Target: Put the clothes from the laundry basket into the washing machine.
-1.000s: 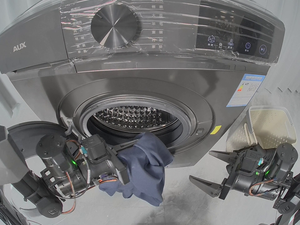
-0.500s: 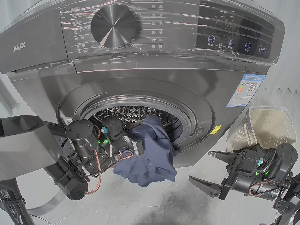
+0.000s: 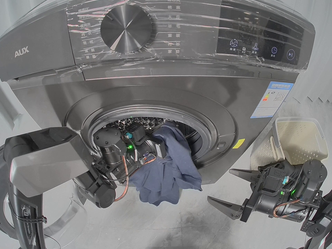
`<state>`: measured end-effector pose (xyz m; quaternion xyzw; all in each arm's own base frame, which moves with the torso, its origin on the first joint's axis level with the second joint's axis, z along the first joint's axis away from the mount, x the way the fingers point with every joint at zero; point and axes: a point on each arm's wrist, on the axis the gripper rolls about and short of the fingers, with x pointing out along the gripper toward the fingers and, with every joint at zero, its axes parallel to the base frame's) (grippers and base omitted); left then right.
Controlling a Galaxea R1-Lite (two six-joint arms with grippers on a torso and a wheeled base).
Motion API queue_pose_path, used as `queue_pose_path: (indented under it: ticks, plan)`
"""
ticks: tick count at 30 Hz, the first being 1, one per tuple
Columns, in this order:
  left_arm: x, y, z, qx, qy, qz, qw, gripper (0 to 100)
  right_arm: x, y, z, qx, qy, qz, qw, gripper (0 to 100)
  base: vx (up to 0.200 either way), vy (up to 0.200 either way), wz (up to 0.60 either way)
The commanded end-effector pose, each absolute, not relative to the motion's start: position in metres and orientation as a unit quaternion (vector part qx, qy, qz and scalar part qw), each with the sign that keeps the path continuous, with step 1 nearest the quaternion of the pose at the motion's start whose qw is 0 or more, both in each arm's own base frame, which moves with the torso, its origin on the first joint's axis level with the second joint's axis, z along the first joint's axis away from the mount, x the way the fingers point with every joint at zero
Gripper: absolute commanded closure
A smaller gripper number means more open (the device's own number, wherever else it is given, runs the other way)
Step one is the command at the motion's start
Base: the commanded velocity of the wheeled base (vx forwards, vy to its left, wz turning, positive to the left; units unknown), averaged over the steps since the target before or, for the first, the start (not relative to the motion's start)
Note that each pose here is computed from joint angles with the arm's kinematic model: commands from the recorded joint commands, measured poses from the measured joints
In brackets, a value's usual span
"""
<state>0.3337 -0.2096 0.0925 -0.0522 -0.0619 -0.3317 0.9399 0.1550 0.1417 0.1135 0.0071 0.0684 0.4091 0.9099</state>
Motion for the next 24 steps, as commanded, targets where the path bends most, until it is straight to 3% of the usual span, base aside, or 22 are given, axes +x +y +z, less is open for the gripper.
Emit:
queue_pose_path:
  ticks: [1, 12, 19, 24]
  plan:
    - [0.358, -0.213, 0.063, -0.050, -0.048, -0.309, 0.948, 100, 0.154, 0.144, 0.112, 0.006, 0.072, 0.413, 0.908, 0, 0.000, 0.000, 0.00]
    - [0.414, -0.223, 0.066, -0.064, -0.088, -0.263, 0.959, 100, 0.150, 0.148, 0.112, 0.008, 0.073, 0.423, 0.903, 0, 0.000, 0.000, 0.00]
    - [0.470, -0.216, 0.090, -0.092, -0.142, -0.166, 0.972, 100, 0.151, 0.148, 0.112, 0.008, 0.074, 0.422, 0.904, 0, 0.000, 0.000, 0.00]
    - [0.476, -0.212, 0.093, -0.109, -0.136, -0.156, 0.972, 100, 0.150, 0.148, 0.111, 0.008, 0.075, 0.422, 0.903, 0, 0.000, 0.000, 0.00]
